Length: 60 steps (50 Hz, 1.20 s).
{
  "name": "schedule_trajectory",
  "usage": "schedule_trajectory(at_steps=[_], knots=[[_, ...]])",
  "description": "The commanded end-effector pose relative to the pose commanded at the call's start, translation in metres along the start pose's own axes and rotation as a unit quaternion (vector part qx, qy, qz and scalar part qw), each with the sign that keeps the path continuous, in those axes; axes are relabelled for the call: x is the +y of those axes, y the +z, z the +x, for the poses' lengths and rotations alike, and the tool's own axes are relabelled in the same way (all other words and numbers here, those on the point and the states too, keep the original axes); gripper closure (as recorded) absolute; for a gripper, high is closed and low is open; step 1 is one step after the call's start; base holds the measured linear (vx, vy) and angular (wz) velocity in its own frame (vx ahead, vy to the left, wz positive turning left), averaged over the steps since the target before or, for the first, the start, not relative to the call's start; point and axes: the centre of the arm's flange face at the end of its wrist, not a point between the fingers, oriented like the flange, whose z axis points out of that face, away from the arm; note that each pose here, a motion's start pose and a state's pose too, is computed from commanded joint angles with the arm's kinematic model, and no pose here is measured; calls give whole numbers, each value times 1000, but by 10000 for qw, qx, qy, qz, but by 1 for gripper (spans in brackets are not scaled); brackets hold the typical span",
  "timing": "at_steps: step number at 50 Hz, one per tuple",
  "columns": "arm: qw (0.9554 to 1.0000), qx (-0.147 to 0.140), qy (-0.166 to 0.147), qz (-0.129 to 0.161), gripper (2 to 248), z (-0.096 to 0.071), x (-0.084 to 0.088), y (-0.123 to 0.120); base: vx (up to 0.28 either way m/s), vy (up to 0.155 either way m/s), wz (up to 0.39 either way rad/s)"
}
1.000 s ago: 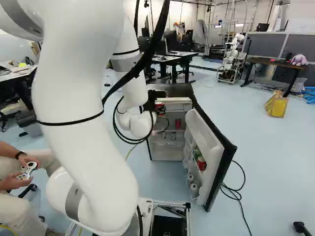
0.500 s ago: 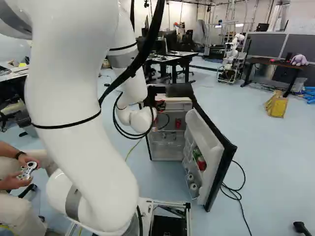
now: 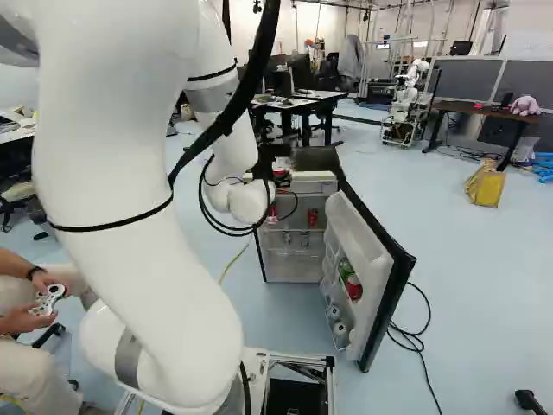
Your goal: Grab a drink from the fridge
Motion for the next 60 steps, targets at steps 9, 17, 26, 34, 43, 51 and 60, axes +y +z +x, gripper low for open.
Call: schedule_trajectory(at_steps=[9,17,26,34,43,51,60], knots=[[10000,3,-13,1,158,8,0,3,0,0,0],[10000,5,-25,1,158,15,0,6,0,0,0],[10000,6,-38,1,158,23,0,9,0,0,0],[10000,7,-50,1,158,31,1,13,0,0,0],[10000,10,-63,3,158,39,1,18,0,0,0],[10000,24,-74,5,158,48,1,23,0,0,0],[10000,11,-84,10,158,53,1,31,0,0,0]])
